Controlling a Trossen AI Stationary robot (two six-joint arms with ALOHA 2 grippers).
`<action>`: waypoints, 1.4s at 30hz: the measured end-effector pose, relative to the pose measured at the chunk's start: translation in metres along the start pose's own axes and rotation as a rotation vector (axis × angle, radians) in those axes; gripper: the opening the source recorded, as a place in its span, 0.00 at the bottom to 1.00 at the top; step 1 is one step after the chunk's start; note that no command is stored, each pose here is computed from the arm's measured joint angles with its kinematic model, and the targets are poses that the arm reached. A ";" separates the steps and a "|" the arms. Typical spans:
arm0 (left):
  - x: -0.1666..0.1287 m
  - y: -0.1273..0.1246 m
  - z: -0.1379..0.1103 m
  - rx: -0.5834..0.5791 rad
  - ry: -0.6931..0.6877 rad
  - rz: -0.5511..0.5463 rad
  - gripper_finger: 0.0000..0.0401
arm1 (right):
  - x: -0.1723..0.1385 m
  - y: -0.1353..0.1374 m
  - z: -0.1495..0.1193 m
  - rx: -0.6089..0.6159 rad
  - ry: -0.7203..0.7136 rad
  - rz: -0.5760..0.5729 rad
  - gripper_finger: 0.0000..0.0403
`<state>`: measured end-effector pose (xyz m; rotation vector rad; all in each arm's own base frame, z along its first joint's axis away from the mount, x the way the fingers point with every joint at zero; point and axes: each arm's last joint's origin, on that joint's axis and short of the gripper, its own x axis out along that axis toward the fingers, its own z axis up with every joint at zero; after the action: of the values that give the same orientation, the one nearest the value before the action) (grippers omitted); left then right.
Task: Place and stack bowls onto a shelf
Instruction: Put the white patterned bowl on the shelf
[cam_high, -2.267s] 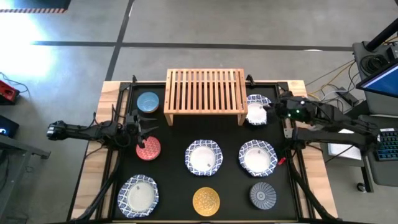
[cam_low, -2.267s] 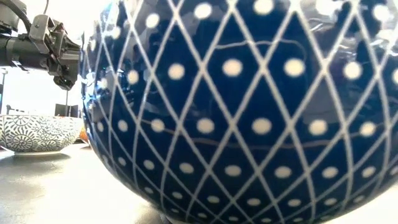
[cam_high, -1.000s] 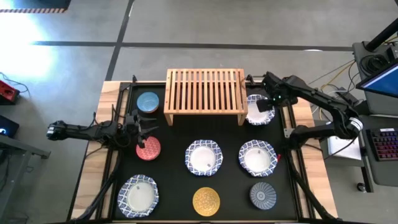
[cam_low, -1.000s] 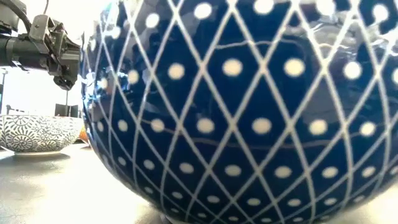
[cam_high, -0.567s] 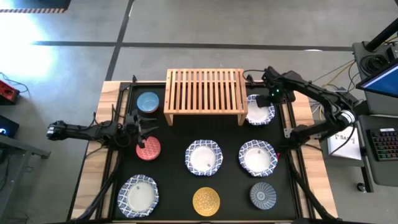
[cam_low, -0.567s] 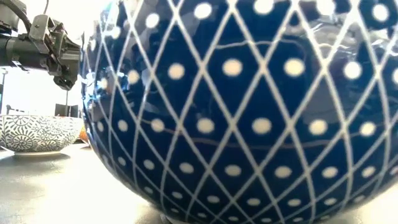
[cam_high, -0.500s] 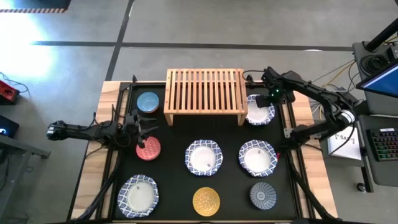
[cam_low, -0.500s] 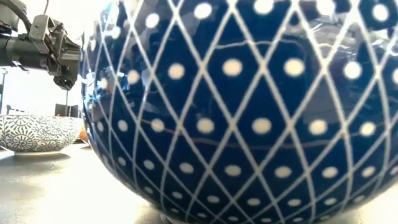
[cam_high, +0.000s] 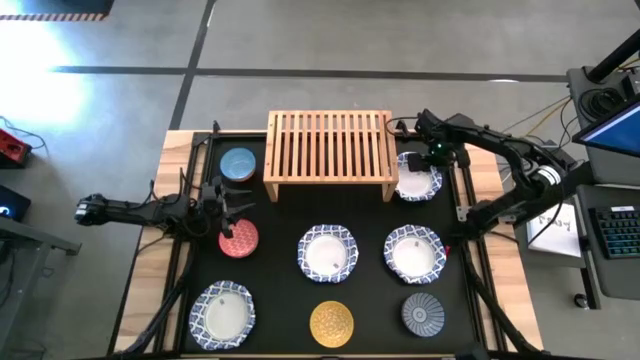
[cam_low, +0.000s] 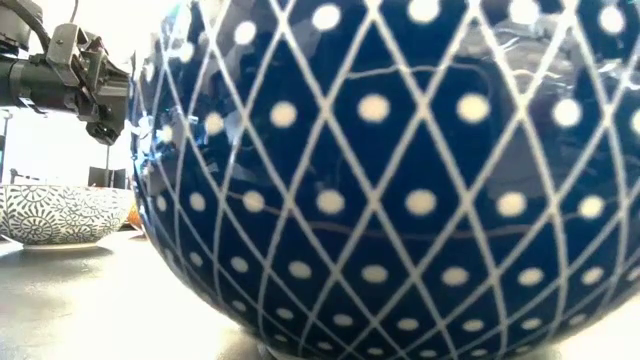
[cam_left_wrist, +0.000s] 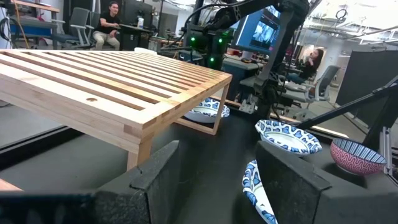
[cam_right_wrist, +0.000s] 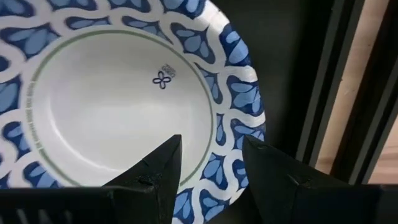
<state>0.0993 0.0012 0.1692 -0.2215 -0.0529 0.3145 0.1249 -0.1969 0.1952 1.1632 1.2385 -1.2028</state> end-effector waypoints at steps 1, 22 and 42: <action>0.000 0.000 0.000 0.000 0.000 0.000 0.48 | 0.000 0.000 0.000 0.003 0.001 -0.001 0.38; 0.000 0.000 0.000 0.000 0.000 0.000 0.48 | -0.009 0.005 -0.007 0.018 0.064 0.193 0.43; 0.000 0.000 0.000 0.000 0.000 0.000 0.48 | -0.044 0.030 -0.077 -0.654 -0.027 0.268 0.43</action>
<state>0.0993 0.0012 0.1692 -0.2215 -0.0529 0.3146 0.1532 -0.1182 0.2380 0.7819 1.2723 -0.5419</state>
